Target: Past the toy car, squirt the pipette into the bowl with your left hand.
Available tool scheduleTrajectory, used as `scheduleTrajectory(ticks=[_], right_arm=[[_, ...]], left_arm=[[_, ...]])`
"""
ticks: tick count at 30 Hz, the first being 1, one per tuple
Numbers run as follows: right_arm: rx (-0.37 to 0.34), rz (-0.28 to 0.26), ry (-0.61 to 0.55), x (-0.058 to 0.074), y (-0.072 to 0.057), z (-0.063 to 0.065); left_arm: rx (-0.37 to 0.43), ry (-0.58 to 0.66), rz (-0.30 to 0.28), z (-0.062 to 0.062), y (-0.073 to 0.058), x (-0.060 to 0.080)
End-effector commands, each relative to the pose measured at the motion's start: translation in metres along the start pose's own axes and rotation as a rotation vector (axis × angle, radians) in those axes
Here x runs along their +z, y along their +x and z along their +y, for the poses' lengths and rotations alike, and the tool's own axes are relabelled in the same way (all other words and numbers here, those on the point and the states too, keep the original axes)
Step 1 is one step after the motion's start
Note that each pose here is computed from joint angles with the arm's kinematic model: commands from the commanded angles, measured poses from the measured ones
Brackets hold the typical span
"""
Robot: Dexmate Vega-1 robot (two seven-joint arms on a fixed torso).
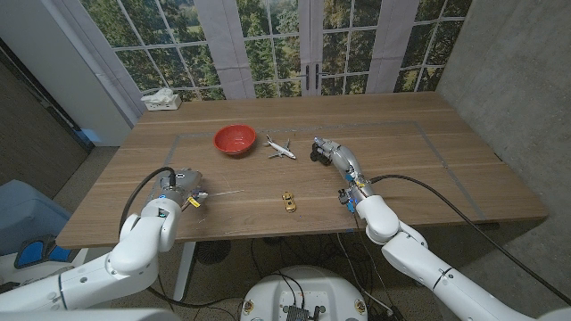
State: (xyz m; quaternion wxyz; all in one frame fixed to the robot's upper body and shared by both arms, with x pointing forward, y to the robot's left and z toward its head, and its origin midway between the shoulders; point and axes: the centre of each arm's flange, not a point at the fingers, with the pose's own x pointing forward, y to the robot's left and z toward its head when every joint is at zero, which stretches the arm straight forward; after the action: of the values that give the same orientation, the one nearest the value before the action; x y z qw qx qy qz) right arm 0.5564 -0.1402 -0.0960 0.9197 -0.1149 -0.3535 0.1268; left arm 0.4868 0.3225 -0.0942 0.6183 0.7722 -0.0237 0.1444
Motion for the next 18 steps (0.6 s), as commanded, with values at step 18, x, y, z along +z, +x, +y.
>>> scheduleTrajectory(ticks=[18], right_arm=[[-0.017, -0.008, 0.003, 0.001, -0.011, -0.004]], left_arm=[[0.202, -0.017, 0.042, 0.020, -0.017, 0.002]])
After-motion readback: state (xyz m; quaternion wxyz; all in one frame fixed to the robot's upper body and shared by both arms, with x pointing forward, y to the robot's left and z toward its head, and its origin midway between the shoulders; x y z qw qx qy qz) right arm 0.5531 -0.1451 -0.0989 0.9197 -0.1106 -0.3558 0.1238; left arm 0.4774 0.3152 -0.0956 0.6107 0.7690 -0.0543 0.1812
